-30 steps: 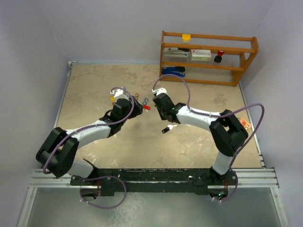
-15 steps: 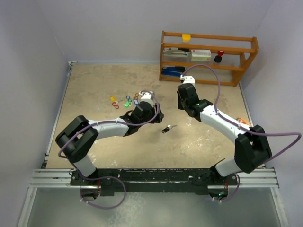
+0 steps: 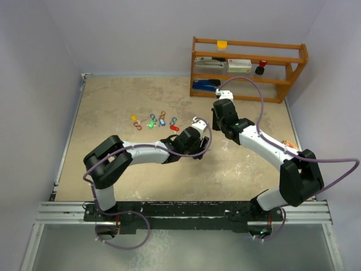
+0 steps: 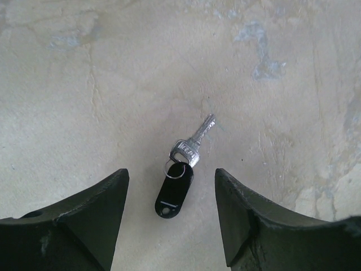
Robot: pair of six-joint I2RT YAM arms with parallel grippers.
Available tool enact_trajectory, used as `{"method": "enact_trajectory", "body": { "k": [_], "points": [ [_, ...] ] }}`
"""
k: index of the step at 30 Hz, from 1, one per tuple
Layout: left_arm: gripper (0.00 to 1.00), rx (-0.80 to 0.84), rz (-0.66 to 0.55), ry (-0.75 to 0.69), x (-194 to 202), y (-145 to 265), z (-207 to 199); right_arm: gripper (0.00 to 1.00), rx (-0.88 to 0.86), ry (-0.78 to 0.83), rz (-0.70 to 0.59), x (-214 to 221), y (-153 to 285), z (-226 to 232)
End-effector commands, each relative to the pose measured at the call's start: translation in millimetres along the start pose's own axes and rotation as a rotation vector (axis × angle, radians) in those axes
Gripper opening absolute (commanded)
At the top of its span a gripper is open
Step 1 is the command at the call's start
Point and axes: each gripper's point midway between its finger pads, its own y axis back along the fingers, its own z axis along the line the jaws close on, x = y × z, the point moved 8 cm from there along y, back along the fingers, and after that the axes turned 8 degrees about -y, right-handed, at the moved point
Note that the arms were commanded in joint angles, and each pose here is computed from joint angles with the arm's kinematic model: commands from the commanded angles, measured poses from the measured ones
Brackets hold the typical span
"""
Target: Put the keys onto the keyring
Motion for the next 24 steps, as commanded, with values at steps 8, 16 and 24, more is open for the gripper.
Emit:
{"method": "enact_trajectory", "body": {
  "k": [8, 16, 24],
  "points": [
    [0.61, -0.066, 0.081, -0.172, 9.9, -7.9, -13.0, 0.00, -0.040, -0.020, -0.035, -7.0, 4.2, 1.7],
    [0.60, -0.101, 0.115, -0.199, 19.3, -10.1, -8.7, 0.00, -0.049, -0.021, -0.029, -5.6, 2.8, 2.5],
    [0.55, -0.125, 0.140, -0.202, 29.4, -16.5, -5.8, 0.00, -0.051, -0.024, -0.035, -6.8, 5.2, 1.9]
  ]
}}
